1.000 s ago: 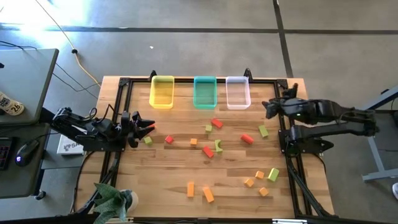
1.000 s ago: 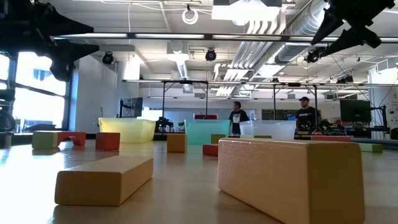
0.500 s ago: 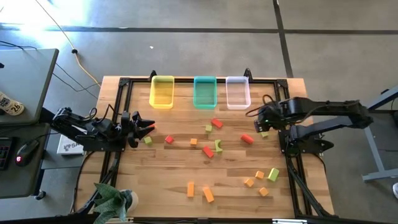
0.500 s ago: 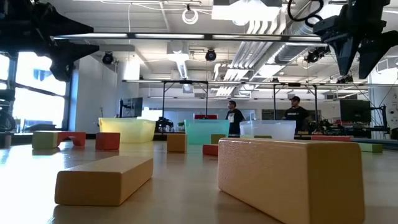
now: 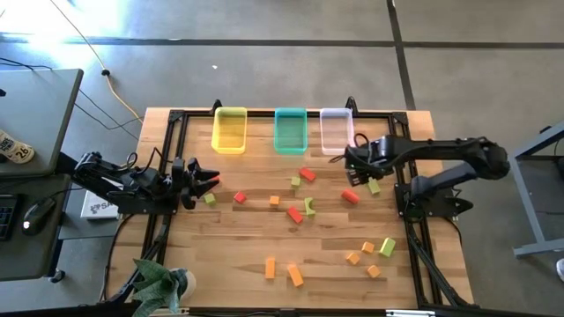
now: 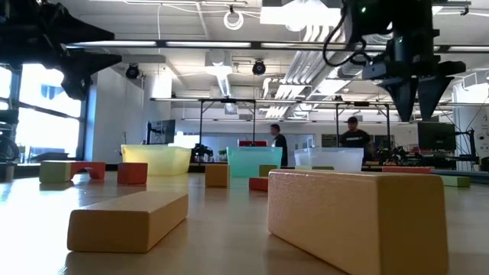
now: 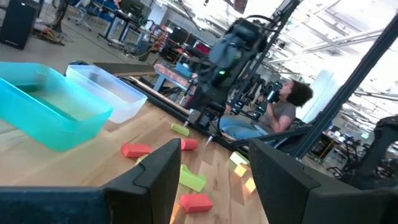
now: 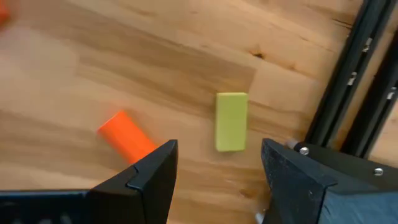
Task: Sort & place blocks by color
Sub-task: Put the green block into the transparent bin
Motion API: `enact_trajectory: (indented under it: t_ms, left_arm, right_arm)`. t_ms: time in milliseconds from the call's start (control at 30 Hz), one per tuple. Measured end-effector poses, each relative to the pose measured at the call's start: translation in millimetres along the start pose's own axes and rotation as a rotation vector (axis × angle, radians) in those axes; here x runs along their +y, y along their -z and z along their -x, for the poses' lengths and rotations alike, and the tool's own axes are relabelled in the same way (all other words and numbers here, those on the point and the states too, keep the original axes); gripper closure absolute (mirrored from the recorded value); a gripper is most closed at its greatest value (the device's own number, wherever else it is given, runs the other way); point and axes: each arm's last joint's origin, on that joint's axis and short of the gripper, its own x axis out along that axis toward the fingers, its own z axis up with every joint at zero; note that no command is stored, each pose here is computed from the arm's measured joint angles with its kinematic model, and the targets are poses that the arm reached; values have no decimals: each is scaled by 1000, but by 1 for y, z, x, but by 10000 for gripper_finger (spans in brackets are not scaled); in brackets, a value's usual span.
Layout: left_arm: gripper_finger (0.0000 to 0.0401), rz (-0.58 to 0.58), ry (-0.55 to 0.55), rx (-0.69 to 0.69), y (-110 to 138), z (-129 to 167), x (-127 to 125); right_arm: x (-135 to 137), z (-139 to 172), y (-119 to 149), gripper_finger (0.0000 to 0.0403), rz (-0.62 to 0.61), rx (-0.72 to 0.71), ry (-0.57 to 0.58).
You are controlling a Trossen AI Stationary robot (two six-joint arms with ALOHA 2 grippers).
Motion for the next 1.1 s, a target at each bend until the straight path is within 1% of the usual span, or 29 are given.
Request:
enact_trajectory:
  t_ms: [100,200,300,433,633,800,967,1033,1100]
  left_arm:
    - [222,0,17,9,0,0,0]
    - [222,-1,19,10,0,0,-1]
    - [222,0,19,10,0,0,-1]
    - [222,-2,19,11,0,0,0]
    - [222,-4,18,12,1,0,0]
    - [222,-5,18,12,1,0,0]
    - [222,-5,16,11,1,0,0]
    - [222,-5,12,10,0,0,0]
    - [222,-5,11,9,1,0,0]
  right_arm:
    - [1,-8,-10,183,5,29,38]
    - [0,-15,-19,183,44,75,53]
    - [-2,-21,-26,183,101,123,48]
    - [-3,-27,-35,183,144,154,26]
    - [-2,-34,-45,183,154,151,6]
    - [0,-35,-46,183,151,143,-5]
    - [-1,-36,-46,183,153,137,7]
    - [-2,-43,-44,183,141,140,9]
    - [-5,-55,-38,183,122,177,18]
